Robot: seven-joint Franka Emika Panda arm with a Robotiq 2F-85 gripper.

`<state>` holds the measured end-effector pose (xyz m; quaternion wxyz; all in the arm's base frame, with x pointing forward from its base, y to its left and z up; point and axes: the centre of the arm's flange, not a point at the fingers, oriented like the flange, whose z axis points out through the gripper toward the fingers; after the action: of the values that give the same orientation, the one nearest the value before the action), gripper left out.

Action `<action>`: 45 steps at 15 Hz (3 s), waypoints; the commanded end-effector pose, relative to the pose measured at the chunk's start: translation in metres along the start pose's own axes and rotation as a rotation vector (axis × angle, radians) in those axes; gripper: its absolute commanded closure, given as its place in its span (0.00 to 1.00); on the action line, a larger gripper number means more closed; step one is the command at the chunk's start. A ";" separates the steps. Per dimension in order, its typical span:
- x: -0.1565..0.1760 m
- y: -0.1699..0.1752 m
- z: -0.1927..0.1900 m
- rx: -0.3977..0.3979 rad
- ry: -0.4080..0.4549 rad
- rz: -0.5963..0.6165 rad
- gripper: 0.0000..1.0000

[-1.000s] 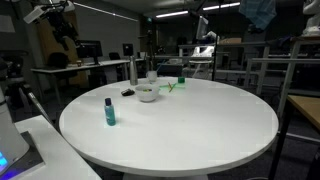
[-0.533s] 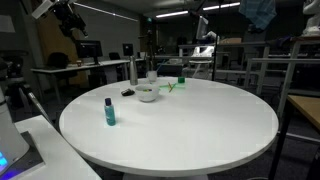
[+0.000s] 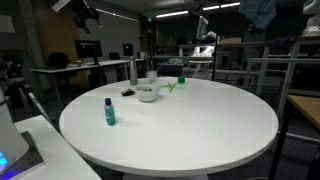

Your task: Move the silver flask from the left to the right

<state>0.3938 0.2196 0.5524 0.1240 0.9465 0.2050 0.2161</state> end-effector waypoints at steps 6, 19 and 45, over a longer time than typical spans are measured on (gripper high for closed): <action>0.045 -0.042 0.028 0.092 -0.031 -0.096 0.00; 0.086 -0.045 0.063 0.126 0.061 -0.121 0.00; 0.244 -0.056 0.247 0.166 0.048 -0.300 0.00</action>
<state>0.6535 0.3384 0.4054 0.0580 0.9131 0.3420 0.2143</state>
